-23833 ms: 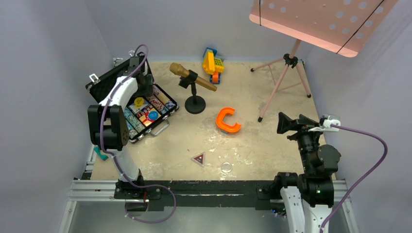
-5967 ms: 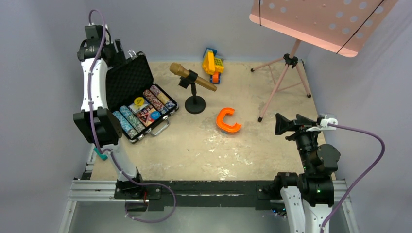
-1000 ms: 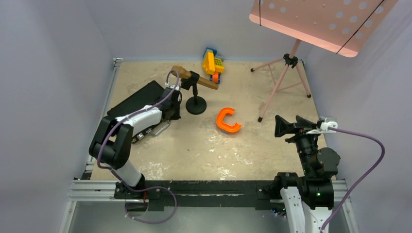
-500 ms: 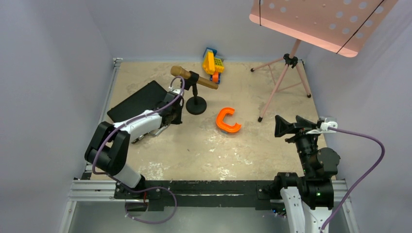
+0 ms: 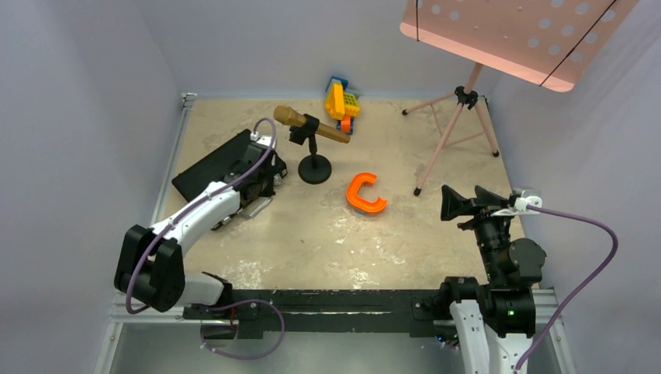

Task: Pack up texas hold em set

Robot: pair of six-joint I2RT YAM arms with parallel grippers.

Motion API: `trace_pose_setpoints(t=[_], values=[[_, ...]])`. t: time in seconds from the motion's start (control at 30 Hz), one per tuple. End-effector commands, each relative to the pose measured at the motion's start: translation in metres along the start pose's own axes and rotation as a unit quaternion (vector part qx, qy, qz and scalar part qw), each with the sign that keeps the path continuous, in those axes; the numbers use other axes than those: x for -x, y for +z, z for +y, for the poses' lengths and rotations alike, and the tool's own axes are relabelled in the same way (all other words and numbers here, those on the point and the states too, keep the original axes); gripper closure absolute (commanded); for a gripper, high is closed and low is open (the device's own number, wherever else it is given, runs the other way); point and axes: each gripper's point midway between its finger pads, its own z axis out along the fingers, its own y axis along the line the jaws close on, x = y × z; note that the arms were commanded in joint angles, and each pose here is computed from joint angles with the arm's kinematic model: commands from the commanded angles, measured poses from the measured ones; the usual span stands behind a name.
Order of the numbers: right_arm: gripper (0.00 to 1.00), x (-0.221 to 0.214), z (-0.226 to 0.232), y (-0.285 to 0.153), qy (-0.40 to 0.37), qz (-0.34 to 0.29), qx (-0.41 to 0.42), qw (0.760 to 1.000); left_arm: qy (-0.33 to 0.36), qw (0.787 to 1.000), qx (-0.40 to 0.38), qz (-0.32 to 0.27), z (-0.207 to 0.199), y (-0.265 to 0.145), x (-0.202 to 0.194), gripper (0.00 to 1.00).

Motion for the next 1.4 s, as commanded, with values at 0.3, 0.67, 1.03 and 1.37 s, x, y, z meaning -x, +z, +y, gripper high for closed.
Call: trace_pose_setpoints(t=[0.3,0.67,1.03,1.37], values=[[0.09,0.008,0.002,-0.001,0.001,-0.018,0.002,1.000,-0.082,0.993,0.068,0.052,0.058,0.015,0.005,0.77],[0.09,0.008,0.001,-0.001,0.002,-0.019,0.000,1.000,-0.112,0.983,0.037,0.140,0.049,0.037,-0.025,0.81],[0.09,0.008,0.001,-0.001,0.001,-0.019,0.000,1.000,-0.103,0.994,0.019,0.001,0.056,-0.011,0.029,0.74],[0.09,0.009,0.001,-0.001,0.001,-0.021,0.001,1.000,-0.162,0.984,0.077,0.005,0.082,-0.067,-0.011,0.73]])
